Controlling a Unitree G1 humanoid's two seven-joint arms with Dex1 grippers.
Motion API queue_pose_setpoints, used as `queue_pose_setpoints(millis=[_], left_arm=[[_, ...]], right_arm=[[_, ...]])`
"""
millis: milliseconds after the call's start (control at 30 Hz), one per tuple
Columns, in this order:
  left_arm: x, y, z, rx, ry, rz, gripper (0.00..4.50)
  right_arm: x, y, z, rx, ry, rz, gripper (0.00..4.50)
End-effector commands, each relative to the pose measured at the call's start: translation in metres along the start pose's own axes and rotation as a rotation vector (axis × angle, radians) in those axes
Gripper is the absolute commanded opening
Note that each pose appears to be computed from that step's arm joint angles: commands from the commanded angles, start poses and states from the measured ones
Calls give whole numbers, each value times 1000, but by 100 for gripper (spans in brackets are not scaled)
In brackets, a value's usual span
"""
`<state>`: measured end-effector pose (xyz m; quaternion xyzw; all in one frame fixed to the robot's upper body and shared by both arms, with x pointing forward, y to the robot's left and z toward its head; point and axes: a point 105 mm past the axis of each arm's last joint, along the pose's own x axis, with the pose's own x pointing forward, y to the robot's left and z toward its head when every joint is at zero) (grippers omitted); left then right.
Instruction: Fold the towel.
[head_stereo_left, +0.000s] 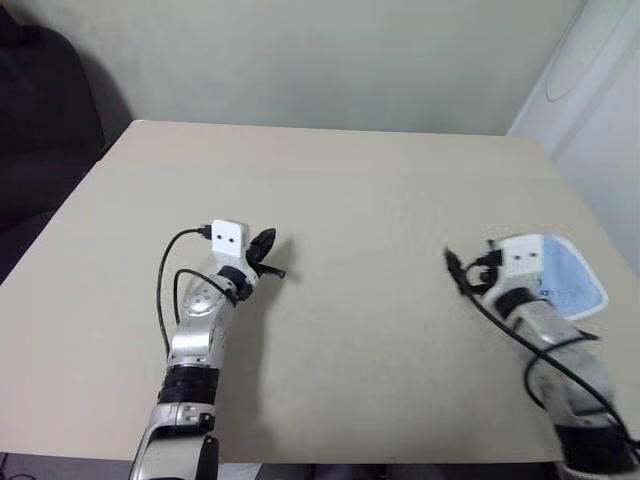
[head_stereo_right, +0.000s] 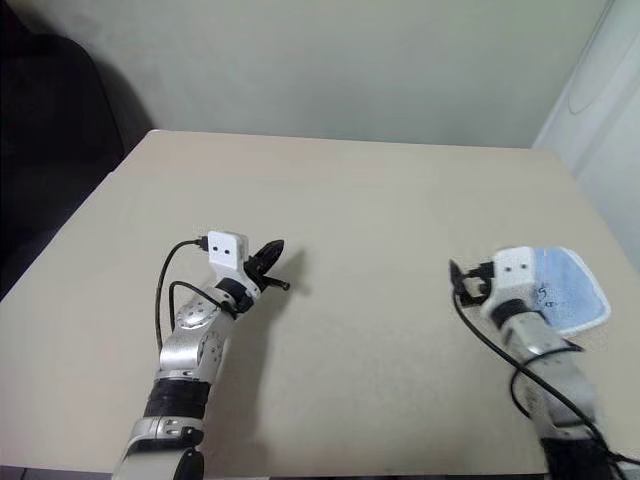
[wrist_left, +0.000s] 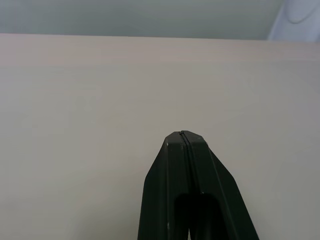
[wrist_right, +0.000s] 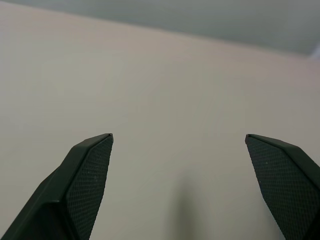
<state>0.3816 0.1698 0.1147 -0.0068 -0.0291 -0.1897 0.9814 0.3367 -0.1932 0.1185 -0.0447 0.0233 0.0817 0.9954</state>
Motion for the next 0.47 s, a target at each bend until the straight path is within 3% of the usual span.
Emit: queue_pose_setpoints(millis=[33, 467], left_arm=[[-1, -17, 15, 21, -41, -77, 0], [-14, -8, 15, 38, -15, -8, 0]], right_arm=[[16, 9, 4, -5, -59, 19, 447], [30, 45, -2, 10, -97, 116, 447]])
